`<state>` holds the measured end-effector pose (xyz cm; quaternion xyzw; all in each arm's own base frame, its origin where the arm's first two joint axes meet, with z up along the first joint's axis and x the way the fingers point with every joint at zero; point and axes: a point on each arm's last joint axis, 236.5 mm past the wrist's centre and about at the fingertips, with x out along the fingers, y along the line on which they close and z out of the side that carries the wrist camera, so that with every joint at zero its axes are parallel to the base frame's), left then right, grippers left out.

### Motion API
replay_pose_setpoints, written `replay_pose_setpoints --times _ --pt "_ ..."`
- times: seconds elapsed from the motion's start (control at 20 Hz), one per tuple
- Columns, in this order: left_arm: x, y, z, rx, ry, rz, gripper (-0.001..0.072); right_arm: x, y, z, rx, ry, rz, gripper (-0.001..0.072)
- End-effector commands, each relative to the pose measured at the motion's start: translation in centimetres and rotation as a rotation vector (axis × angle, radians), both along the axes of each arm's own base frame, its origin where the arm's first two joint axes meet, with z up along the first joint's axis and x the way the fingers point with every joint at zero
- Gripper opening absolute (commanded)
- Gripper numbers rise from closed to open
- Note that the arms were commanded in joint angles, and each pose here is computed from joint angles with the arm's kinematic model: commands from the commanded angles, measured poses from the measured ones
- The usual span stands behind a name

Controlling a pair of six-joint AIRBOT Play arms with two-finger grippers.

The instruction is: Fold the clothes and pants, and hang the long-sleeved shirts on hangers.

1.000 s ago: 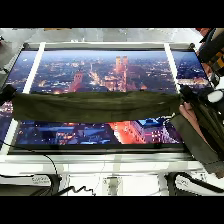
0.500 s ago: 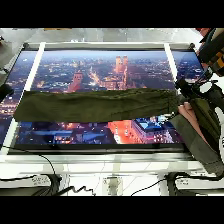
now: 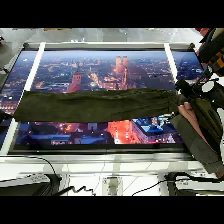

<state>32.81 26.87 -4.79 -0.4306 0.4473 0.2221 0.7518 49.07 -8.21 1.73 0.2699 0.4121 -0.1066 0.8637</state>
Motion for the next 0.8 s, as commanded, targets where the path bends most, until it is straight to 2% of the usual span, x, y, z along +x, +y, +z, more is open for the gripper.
replay_pose_setpoints --times 0.0,0.2,0.4,0.55,0.6,0.65,0.7,0.75 --pt "2.3 -1.3 -1.9 -0.114 -0.132 0.067 0.0653 -1.0 1.1 -0.6 0.013 0.050 0.046 0.0492" --pt "6.9 -2.0 -3.5 -0.105 -0.237 0.074 0.0653 -1.6 4.1 -1.1 -0.020 0.083 0.193 0.0492" --pt "9.5 -2.0 -6.4 -0.013 -0.215 0.098 0.0644 -0.7 8.2 -0.3 -0.064 0.046 0.316 0.0492" --pt "11.8 -1.4 -5.6 0.104 -0.242 0.111 0.0638 0.6 11.8 2.4 -0.111 -0.023 0.426 0.0491" --pt "12.9 -1.2 -4.6 0.135 -0.263 0.103 0.0484 1.2 12.9 3.5 -0.118 -0.052 0.443 0.0488" --pt "13.9 -1.1 -3.6 0.157 -0.286 0.095 0.0153 1.8 13.9 4.6 -0.127 -0.091 0.457 0.0461" --pt "15.1 -1.2 -2.3 0.177 -0.312 0.075 0.0026 2.6 14.8 5.7 -0.138 -0.136 0.464 0.0446" --pt "16.2 -1.3 -0.8 0.193 -0.341 0.054 0.0028 3.5 15.6 6.9 -0.151 -0.194 0.462 0.0446"
